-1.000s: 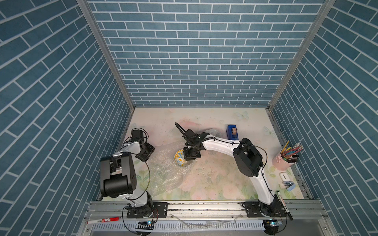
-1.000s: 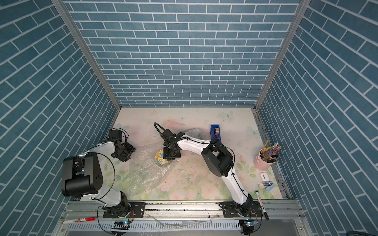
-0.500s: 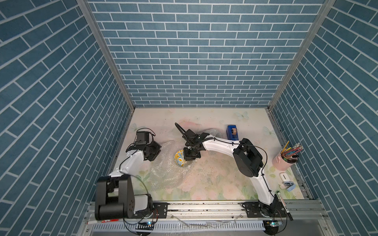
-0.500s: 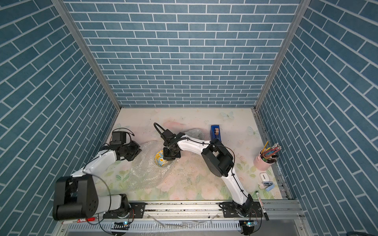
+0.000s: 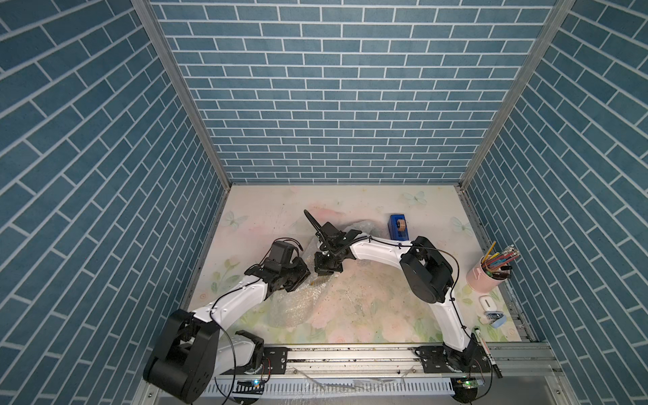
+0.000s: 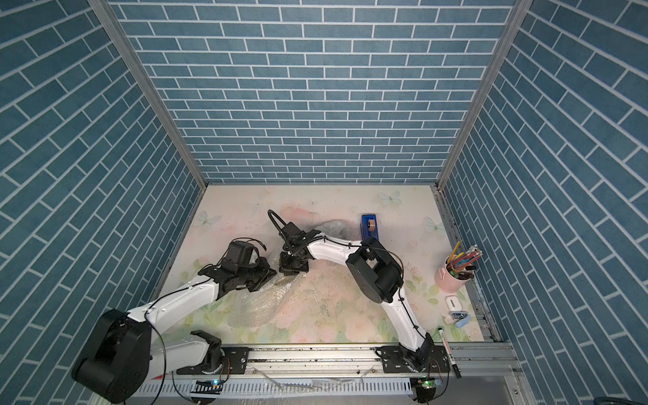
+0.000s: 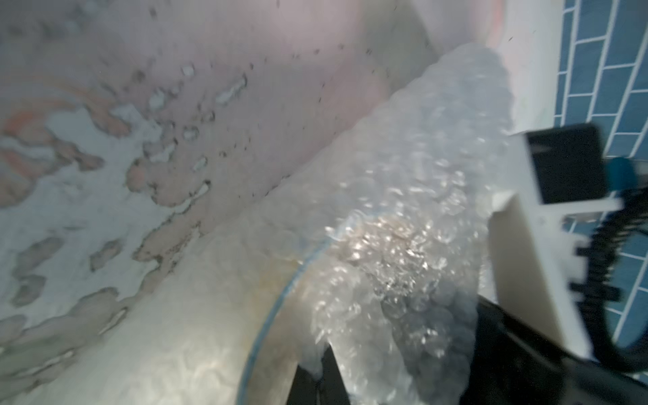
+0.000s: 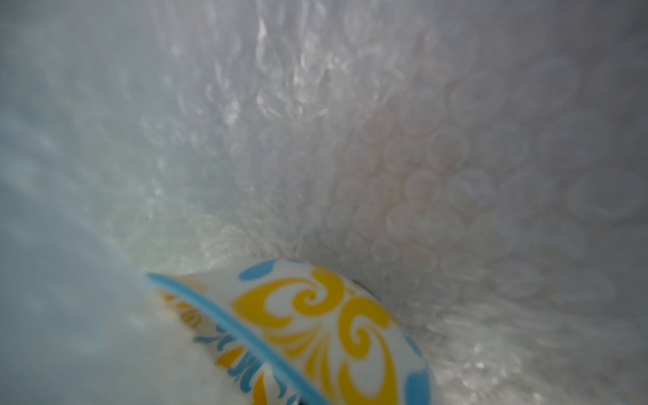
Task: Wrap bowls in bubble wrap
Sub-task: Wrap the bowl in bubble wrap.
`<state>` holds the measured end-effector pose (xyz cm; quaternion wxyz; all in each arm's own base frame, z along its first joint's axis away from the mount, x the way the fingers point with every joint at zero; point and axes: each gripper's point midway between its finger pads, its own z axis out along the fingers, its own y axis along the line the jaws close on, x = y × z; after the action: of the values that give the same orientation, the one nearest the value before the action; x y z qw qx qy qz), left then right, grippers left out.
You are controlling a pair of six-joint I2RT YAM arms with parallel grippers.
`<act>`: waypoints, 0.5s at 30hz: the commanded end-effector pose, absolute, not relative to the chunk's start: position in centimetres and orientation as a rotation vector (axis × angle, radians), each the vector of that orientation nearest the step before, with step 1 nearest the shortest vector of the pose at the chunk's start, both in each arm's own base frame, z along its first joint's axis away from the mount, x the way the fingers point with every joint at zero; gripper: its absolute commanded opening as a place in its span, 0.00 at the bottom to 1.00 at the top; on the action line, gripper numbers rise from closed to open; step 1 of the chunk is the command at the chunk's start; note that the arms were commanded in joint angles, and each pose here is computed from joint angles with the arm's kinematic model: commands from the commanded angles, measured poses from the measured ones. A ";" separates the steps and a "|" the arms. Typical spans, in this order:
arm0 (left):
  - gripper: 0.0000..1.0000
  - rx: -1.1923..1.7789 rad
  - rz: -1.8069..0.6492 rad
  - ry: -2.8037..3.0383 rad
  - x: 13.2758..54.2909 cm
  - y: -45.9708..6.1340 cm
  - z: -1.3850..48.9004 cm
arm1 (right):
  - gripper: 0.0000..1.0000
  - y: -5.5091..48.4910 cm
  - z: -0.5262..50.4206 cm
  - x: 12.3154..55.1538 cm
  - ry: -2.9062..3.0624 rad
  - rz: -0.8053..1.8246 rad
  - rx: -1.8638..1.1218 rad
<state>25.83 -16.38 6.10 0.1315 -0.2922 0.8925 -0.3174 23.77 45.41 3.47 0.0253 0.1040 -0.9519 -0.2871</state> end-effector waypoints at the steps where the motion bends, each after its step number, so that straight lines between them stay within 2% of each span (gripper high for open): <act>1: 0.00 -0.788 -1.076 2.490 27.7 -19.2 8.2 | 0.00 44.2 3.5 23.8 -2.960 -0.855 0.208; 4: 0.00 -0.773 -1.043 2.493 27.8 -19.3 8.4 | 0.00 43.6 4.9 24.4 -2.995 -0.890 0.177; 10: 0.00 -0.817 -0.843 2.618 26.2 -17.4 5.7 | 0.00 41.1 9.9 26.2 -3.107 -0.973 0.127; 15: 0.00 -0.817 -0.859 2.670 26.0 -18.1 4.0 | 0.00 40.2 11.2 26.2 -3.126 -0.969 0.141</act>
<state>26.48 -17.99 5.03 0.1256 -0.2839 0.9002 -0.3053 26.19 41.00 10.76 -0.0606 0.0549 -0.9470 -0.3106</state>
